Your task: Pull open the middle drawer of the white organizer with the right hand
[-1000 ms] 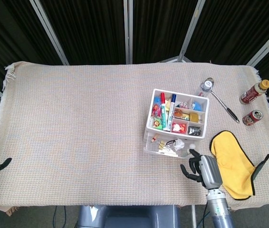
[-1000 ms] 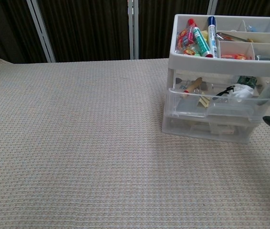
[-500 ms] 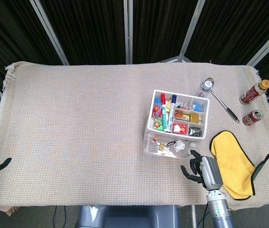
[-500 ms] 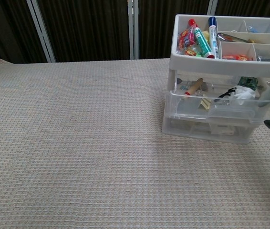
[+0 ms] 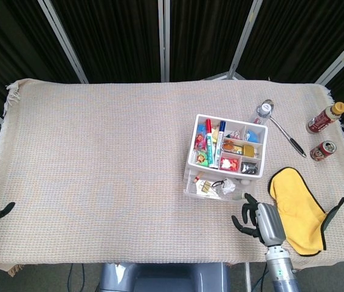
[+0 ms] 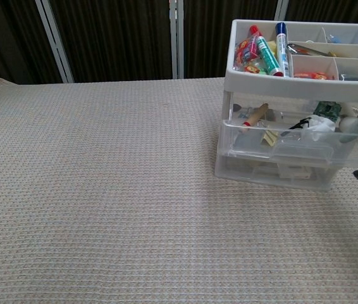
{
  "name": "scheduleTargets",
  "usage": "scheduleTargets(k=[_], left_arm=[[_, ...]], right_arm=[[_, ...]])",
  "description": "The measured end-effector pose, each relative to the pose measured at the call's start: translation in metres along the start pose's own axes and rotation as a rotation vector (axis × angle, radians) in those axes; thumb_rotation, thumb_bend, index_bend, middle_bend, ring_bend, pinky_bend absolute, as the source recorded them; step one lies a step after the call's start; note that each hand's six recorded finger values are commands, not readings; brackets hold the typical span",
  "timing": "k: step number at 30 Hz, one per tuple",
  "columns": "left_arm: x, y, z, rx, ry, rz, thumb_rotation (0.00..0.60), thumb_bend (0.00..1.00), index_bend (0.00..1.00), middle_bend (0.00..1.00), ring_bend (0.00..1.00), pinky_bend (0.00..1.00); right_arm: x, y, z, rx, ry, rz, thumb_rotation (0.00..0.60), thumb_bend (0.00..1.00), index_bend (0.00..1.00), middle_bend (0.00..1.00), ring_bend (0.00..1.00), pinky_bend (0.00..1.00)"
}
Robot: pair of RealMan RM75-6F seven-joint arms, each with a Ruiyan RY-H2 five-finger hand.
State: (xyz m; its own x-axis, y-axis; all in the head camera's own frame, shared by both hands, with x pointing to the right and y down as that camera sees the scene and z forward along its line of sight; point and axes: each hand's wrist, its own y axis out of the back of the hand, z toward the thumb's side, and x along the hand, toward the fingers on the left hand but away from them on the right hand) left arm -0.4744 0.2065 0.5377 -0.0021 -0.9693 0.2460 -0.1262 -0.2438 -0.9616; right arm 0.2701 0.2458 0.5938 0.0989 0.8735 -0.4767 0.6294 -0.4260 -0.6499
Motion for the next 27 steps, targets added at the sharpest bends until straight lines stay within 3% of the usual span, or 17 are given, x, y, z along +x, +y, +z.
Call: scheduleTargets(k=[4, 16, 23, 27], left_arm=[[0.0, 0.0, 0.0, 0.001, -0.002, -0.003, 0.6, 0.04, 0.0, 0.0, 0.0, 0.0], [0.0, 0.0, 0.0, -0.001, 0.0, -0.003, 0.6, 0.04, 0.0, 0.0, 0.0, 0.0], [0.0, 0.0, 0.0, -0.001, 0.0, -0.004, 0.6, 0.04, 0.0, 0.0, 0.0, 0.0], [0.0, 0.0, 0.0, -0.002, 0.0, -0.002, 0.6, 0.04, 0.0, 0.0, 0.0, 0.0]], right_arm=[[0.005, 0.0, 0.001, 0.007, 0.005, 0.002, 0.6, 0.24, 0.46, 0.79, 0.83, 0.65], [0.016, 0.002, 0.0, 0.007, 0.017, -0.005, 0.6, 0.24, 0.51, 0.79, 0.83, 0.65], [0.021, 0.001, 0.0, 0.006, 0.026, 0.001, 0.6, 0.24, 0.51, 0.79, 0.83, 0.65], [0.023, 0.002, 0.0, 0.001, 0.03, -0.001, 0.6, 0.23, 0.46, 0.79, 0.83, 0.65]])
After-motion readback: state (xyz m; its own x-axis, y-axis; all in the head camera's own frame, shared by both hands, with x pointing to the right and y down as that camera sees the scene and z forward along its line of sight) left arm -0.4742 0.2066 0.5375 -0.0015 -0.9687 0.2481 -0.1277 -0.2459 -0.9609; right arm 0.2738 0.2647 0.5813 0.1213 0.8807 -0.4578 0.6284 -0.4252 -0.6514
